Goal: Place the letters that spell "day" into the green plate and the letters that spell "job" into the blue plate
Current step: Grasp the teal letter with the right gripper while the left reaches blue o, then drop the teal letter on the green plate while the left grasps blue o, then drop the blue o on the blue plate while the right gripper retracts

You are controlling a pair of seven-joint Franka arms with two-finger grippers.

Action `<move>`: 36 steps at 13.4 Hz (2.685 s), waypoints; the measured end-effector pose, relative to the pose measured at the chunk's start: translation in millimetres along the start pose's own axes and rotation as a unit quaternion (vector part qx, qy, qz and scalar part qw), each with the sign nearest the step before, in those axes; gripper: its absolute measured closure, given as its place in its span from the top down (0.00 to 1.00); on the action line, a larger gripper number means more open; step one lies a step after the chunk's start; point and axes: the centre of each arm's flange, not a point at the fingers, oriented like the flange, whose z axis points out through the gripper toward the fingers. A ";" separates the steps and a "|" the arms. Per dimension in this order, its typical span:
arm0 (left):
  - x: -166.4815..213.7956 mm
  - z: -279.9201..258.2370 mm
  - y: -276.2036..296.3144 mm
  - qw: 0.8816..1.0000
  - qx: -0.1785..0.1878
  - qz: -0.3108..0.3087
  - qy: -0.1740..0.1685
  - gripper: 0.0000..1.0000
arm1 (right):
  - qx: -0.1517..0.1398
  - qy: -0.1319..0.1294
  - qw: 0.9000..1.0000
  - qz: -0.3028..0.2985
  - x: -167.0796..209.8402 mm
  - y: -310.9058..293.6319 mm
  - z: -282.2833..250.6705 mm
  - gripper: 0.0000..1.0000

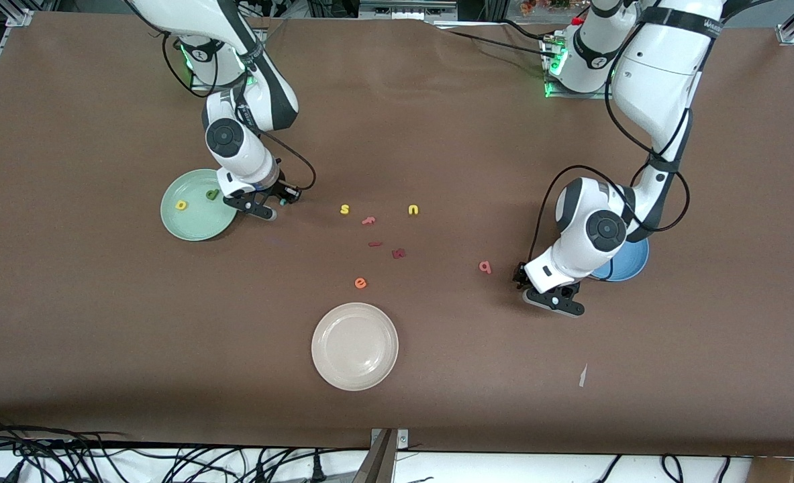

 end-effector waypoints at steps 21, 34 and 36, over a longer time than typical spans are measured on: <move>-24.1 -66.0 -61.2 0.999 0.003 -0.029 -0.025 0.29 | 0.008 -0.095 0.982 -0.164 168.6 130.5 -235.8 1.00; -66.2 -115.8 -49.3 0.997 -0.013 0.077 -0.002 0.87 | -0.051 0.061 0.971 -0.224 185.8 124.7 -427.2 1.00; -47.7 -109.9 1.8 0.997 -0.018 0.080 0.008 0.87 | -0.011 0.055 0.978 -0.202 180.8 148.6 -433.9 1.00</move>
